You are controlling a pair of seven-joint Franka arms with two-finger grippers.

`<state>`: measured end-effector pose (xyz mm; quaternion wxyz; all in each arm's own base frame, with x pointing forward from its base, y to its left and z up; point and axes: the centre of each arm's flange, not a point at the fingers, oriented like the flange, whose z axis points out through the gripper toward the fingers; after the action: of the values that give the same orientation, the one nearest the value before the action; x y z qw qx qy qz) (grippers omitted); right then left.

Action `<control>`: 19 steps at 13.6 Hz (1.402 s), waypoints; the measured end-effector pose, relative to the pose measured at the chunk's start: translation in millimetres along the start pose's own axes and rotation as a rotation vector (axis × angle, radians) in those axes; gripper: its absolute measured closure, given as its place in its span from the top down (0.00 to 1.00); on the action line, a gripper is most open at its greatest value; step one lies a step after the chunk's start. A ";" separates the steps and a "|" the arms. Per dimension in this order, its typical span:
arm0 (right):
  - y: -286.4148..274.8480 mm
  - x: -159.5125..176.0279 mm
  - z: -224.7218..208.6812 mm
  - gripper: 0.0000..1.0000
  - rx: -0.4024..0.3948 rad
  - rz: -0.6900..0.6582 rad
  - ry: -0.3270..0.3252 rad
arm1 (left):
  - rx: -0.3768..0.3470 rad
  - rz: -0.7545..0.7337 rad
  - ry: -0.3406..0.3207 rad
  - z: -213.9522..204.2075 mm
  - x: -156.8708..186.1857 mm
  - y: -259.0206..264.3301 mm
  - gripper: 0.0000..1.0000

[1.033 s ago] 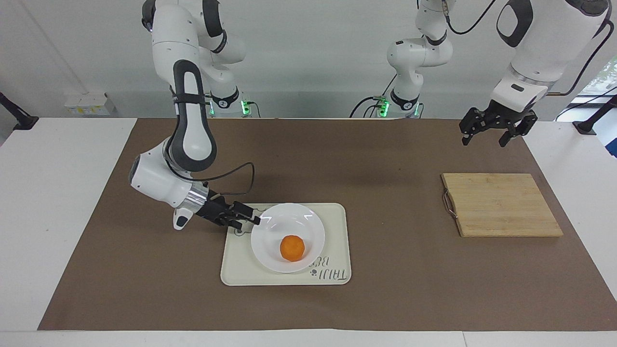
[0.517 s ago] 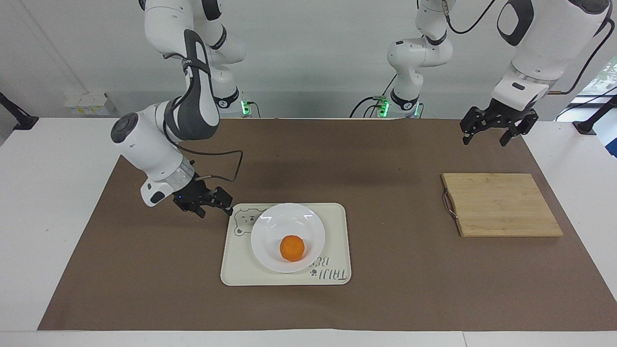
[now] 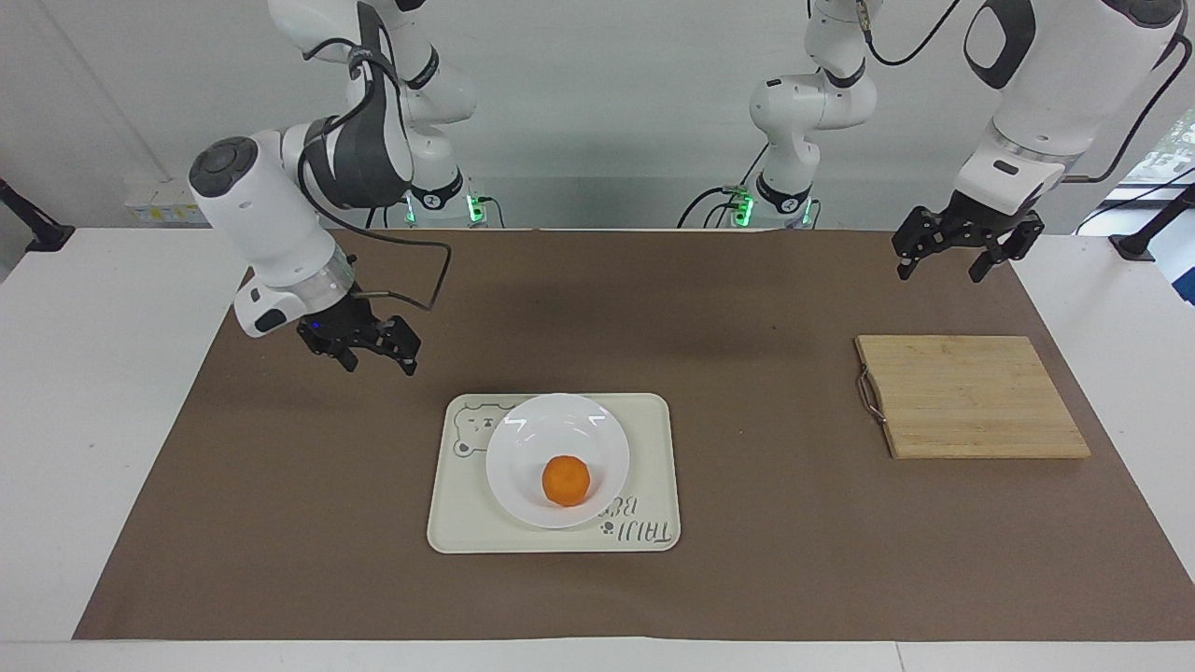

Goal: Place orange and plate with both arms

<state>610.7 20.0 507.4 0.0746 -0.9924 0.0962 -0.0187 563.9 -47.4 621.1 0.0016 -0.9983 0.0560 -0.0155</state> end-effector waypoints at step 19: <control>25.4 -80.0 -168.6 1.00 -0.136 -0.115 -0.029 | 0.027 -0.024 -0.030 -3.6 -1.7 -17.0 1.00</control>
<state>518.8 -13.6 668.3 0.0071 -0.9992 0.0392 -0.0020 564.0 -30.3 624.8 0.0157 -0.9989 0.0437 -0.0015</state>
